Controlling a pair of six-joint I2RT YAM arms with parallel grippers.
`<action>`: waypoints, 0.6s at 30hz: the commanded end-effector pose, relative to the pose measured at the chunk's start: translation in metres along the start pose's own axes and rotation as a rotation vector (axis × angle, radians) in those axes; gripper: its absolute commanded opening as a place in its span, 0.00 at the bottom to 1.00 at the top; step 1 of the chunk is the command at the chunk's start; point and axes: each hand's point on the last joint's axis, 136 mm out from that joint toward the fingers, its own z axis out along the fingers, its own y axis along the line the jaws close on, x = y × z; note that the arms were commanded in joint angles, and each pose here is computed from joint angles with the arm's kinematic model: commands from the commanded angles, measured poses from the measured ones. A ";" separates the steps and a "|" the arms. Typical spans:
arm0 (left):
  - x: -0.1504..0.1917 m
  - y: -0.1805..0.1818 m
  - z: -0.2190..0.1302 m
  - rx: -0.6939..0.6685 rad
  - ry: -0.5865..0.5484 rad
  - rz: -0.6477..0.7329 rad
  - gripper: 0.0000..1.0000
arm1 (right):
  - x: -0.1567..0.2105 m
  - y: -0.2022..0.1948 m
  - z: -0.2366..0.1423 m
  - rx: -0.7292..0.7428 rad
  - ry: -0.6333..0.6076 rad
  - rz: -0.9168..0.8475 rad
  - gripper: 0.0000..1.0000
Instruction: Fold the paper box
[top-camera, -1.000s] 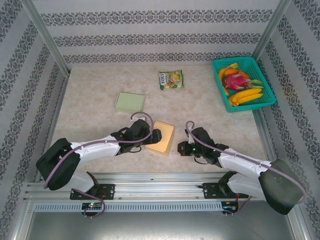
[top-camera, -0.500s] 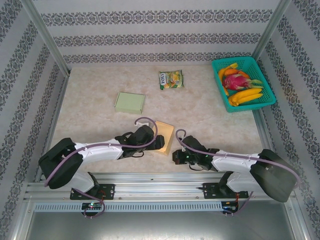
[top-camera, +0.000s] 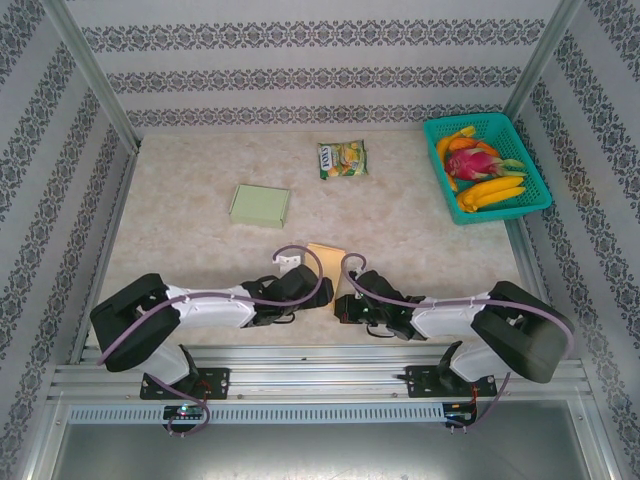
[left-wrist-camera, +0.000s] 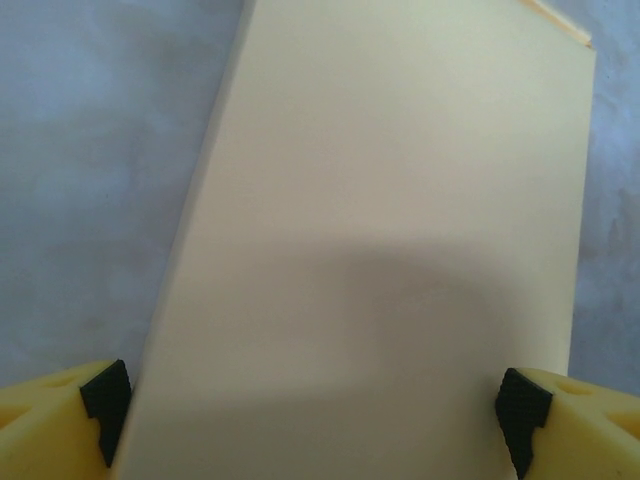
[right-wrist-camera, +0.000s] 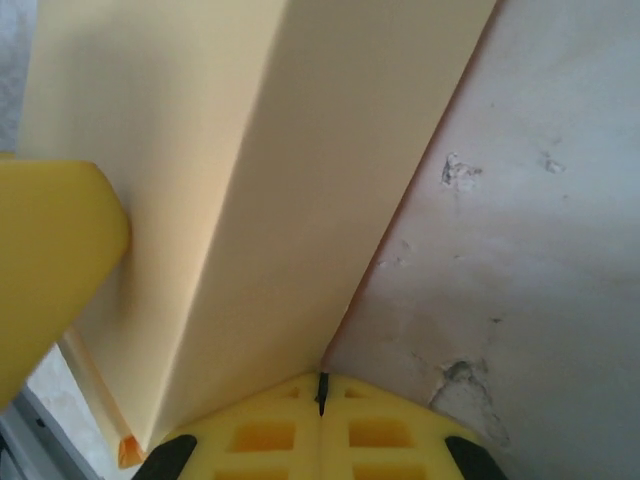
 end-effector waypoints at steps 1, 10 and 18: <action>0.037 -0.066 -0.009 0.215 0.105 -0.043 0.94 | -0.015 0.053 0.011 -0.163 -0.089 -0.032 0.00; 0.039 -0.094 -0.013 0.269 0.123 -0.010 0.94 | -0.017 0.103 0.011 -0.288 -0.114 -0.137 0.00; 0.007 -0.056 -0.024 0.143 -0.001 -0.010 0.95 | -0.017 0.056 -0.001 -0.146 -0.173 -0.101 0.00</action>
